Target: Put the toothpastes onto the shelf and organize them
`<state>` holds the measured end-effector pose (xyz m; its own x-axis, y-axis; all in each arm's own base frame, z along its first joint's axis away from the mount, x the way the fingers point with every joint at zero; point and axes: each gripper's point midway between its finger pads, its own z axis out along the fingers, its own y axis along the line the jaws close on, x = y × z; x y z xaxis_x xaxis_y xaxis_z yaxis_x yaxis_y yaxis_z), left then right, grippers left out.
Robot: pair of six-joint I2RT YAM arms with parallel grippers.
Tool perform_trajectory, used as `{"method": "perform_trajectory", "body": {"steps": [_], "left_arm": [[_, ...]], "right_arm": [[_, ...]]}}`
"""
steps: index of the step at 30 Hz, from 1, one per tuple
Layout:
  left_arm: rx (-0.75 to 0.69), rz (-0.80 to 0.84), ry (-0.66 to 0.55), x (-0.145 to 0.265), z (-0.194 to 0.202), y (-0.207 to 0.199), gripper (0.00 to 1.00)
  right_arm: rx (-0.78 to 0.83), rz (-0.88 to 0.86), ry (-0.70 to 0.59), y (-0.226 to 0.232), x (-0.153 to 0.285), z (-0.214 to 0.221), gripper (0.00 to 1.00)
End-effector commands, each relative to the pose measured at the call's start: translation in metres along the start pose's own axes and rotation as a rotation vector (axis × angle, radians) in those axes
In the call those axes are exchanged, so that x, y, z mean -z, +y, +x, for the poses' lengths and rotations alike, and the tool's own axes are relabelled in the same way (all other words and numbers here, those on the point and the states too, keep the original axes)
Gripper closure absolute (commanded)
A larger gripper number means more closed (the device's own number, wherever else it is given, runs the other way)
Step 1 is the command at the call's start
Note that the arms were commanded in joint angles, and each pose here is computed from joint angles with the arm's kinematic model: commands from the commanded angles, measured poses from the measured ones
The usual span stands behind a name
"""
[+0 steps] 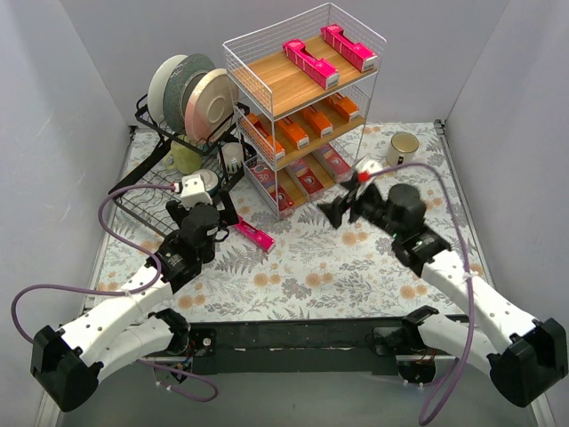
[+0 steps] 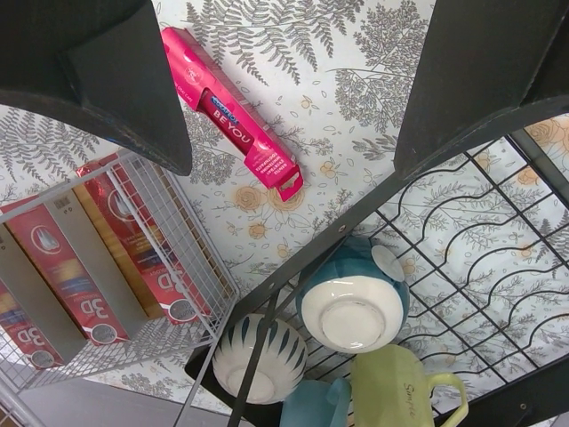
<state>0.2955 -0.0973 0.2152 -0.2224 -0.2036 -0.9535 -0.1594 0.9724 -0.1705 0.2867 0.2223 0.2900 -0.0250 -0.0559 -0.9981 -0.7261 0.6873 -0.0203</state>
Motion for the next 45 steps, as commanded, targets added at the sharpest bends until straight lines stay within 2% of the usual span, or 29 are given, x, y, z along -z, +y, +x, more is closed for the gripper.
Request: {"method": "perform_trajectory", "body": {"steps": [1, 6, 11, 12, 16, 18, 20, 24, 35, 41, 45], "left_arm": [[0.039, -0.013, -0.019, 0.0, -0.014, 0.001, 0.02], [0.041, -0.026, -0.027, -0.001, -0.014, 0.005, 0.02], [0.038, -0.037, -0.035, -0.001, -0.016, 0.007, 0.02], [0.038, -0.042, -0.036, -0.002, -0.016, 0.008, 0.02], [0.044, -0.049, -0.046, -0.001, -0.019, 0.01, 0.02], [0.046, -0.051, -0.052, 0.0, -0.02, 0.012, 0.02], [0.05, -0.054, -0.058, 0.0, -0.021, 0.013, 0.02], [0.049, -0.049, -0.057, -0.001, -0.021, 0.012, 0.02], [0.072, -0.064, -0.081, 0.0, -0.028, 0.018, 0.02], [0.082, -0.065, -0.089, 0.0, -0.032, 0.02, 0.02], [0.087, -0.063, -0.095, 0.002, -0.034, 0.021, 0.02]], "right_arm": [[0.052, -0.111, -0.019, 0.049, -0.01, 0.043, 0.09], [0.029, -0.171, 0.045, 0.087, -0.015, 0.118, 0.07], [-0.008, -0.268, 0.062, 0.126, -0.023, 0.149, 0.07], [-0.006, -0.28, 0.106, 0.134, -0.026, 0.168, 0.07], [-0.033, -0.262, 0.08, 0.141, -0.04, 0.178, 0.07], [-0.031, -0.246, 0.112, 0.142, -0.047, 0.194, 0.07], [-0.035, -0.245, 0.087, 0.145, -0.057, 0.191, 0.07], [-0.025, -0.255, 0.141, 0.151, -0.076, 0.212, 0.11], [0.003, -0.254, 0.261, 0.158, -0.111, 0.27, 0.12], [0.005, -0.261, 0.324, 0.161, -0.117, 0.294, 0.2], [0.002, -0.277, 0.345, 0.163, -0.105, 0.301, 0.32]]}}
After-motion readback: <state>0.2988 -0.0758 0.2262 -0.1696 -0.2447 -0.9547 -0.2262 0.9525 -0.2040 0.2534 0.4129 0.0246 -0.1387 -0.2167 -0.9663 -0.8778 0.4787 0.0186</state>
